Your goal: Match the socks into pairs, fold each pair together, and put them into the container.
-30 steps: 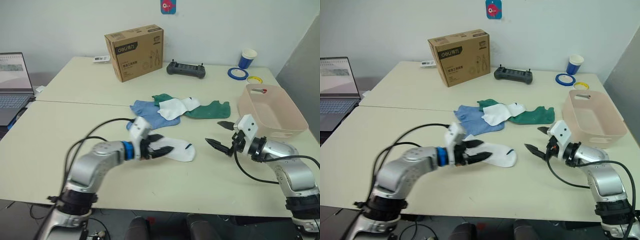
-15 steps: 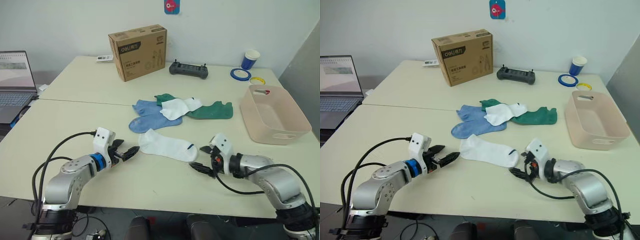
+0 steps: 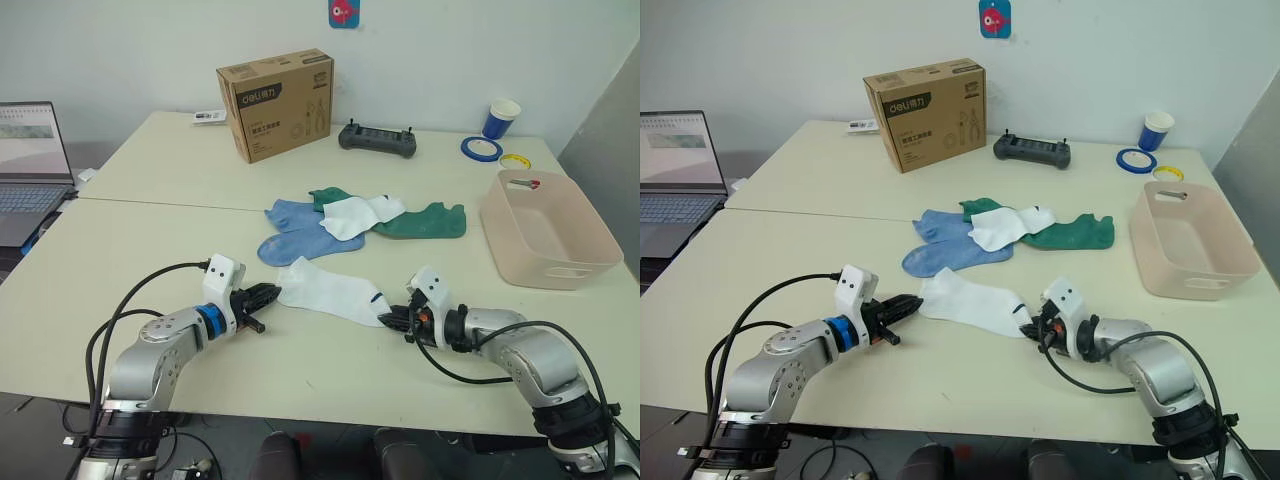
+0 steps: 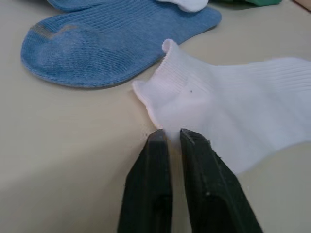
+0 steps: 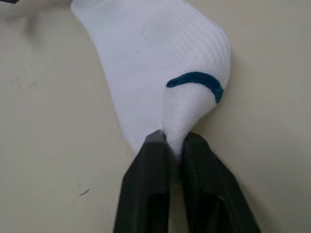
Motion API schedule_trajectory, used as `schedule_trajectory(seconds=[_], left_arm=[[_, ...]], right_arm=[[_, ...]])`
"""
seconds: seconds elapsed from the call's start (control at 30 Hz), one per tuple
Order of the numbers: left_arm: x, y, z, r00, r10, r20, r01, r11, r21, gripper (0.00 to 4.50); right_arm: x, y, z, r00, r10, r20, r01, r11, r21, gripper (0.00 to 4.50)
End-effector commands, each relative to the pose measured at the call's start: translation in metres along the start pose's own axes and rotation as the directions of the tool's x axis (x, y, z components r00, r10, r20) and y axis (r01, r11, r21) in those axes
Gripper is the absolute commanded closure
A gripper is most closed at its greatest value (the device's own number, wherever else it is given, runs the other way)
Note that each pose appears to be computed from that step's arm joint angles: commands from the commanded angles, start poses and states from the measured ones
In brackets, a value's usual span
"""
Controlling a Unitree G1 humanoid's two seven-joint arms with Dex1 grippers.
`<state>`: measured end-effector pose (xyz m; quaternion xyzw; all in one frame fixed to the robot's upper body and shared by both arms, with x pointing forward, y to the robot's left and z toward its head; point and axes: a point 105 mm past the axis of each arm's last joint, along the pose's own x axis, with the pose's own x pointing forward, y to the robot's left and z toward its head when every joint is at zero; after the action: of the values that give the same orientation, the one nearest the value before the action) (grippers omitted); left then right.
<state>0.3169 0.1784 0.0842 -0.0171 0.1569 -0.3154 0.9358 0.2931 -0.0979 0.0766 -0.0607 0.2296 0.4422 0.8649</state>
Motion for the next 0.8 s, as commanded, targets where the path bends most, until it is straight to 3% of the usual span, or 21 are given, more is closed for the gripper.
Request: schedule_trajectory(seconds=[0.03, 0.2, 0.37, 0.53, 0.73, 0.8], left_arm=[[-0.005, -0.006, 0.009, 0.999, -0.021, 0.026, 0.02, 0.999, 0.028, 4.41], [-0.018, -0.028, 0.003, 0.995, -0.1, -0.015, 0.099, 0.995, -0.012, 4.41], [-0.036, -0.072, -0.018, 0.964, -0.249, -0.095, 0.242, 0.967, -0.079, 4.41], [-0.041, -0.101, -0.022, 0.947, -0.308, -0.09, 0.294, 0.945, -0.146, 4.41], [-0.034, -0.062, -0.005, 0.994, -0.106, -0.002, 0.106, 0.992, -0.069, 4.41], [-0.033, -0.049, 0.004, 0.998, -0.054, 0.042, 0.057, 0.995, -0.079, 4.02]], right_arm=[[-0.009, -0.002, 0.008, 0.999, -0.009, 0.04, 0.009, 1.0, -0.001, 4.42], [-0.018, -0.006, 0.01, 0.999, 0.009, 0.038, -0.008, 1.0, -0.008, 4.42], [-0.02, -0.022, 0.019, 1.0, 0.026, 0.013, -0.025, 0.999, -0.032, 4.42], [-0.015, -0.033, 0.032, 0.995, 0.096, -0.031, -0.097, 0.994, -0.058, 4.42], [-0.012, -0.04, 0.031, 0.993, 0.105, -0.059, -0.109, 0.992, -0.067, 4.42], [-0.012, -0.04, 0.032, 0.993, 0.105, -0.049, -0.108, 0.992, -0.06, 4.5]])
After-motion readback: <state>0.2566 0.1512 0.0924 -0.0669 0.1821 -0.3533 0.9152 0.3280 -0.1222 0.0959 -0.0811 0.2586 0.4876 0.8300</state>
